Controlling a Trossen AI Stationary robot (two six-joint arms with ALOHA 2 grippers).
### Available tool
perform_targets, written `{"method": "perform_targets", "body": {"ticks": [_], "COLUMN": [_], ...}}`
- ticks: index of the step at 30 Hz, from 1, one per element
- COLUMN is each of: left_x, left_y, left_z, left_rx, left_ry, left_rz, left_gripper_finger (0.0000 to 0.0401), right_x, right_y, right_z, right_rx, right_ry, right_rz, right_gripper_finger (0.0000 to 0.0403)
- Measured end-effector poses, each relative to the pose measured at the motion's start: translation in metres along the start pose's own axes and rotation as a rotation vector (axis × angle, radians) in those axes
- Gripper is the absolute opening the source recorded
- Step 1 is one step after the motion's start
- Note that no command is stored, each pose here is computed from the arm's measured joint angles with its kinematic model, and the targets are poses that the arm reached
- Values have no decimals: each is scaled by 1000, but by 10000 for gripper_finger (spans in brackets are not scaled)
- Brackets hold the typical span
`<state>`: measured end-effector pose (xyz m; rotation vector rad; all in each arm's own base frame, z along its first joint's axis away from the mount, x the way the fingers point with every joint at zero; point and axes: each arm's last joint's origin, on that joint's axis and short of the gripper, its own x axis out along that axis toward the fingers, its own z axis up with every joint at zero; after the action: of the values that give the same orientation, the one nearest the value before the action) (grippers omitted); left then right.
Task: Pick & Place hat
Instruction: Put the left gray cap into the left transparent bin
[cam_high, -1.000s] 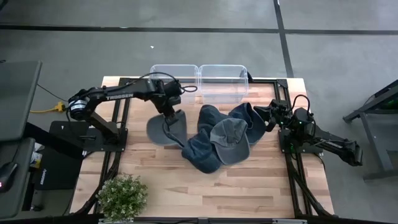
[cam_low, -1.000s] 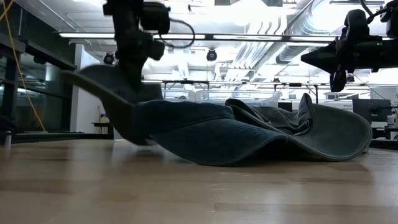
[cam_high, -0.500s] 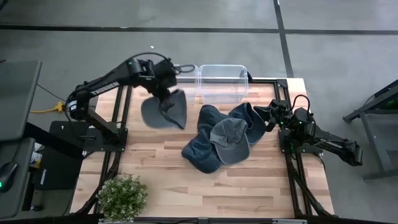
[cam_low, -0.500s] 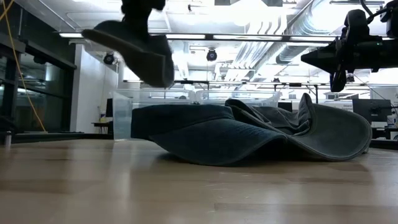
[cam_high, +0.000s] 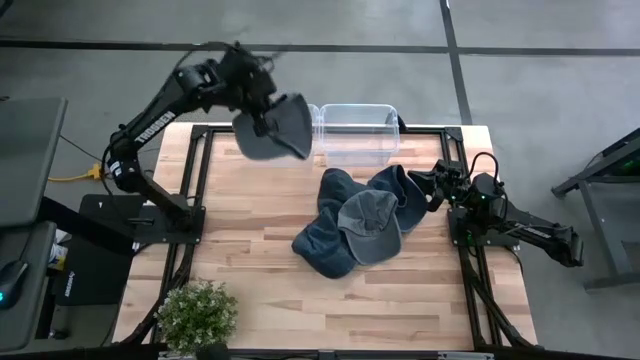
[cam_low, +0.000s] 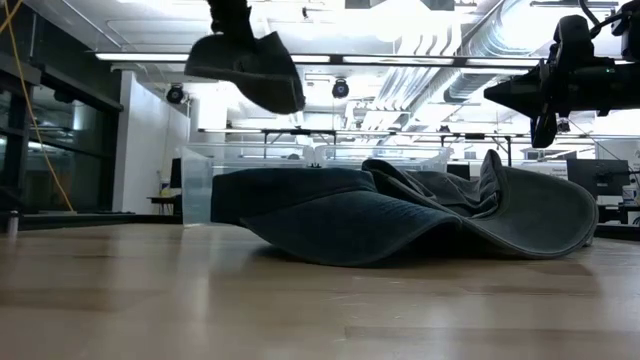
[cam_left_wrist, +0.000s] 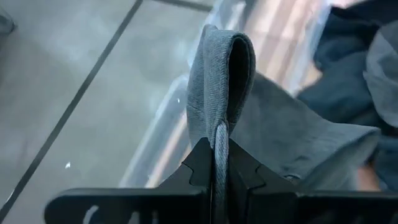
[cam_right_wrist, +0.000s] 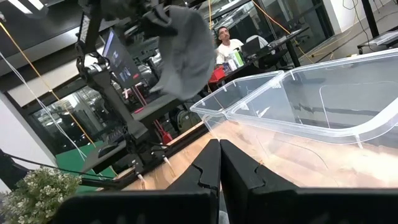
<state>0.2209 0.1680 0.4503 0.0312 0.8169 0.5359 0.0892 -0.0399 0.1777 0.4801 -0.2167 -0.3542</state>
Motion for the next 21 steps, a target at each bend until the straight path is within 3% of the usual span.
{"method": "perform_targets", "body": {"ticks": [12,21], "left_x": [33,72], "left_y": [52,61], "left_z": [-7,-9], "left_rx": [-55,-109], "left_ry": [-41,14], "left_rz": [-78,-122], "left_gripper_finger": [10,10], "right_x": [0,0], "right_y": [0,0], "right_z": [0,0], "right_rx": [0,0], "right_ry": [0,0], "right_rz": [0,0], "right_gripper_finger": [1,1]}}
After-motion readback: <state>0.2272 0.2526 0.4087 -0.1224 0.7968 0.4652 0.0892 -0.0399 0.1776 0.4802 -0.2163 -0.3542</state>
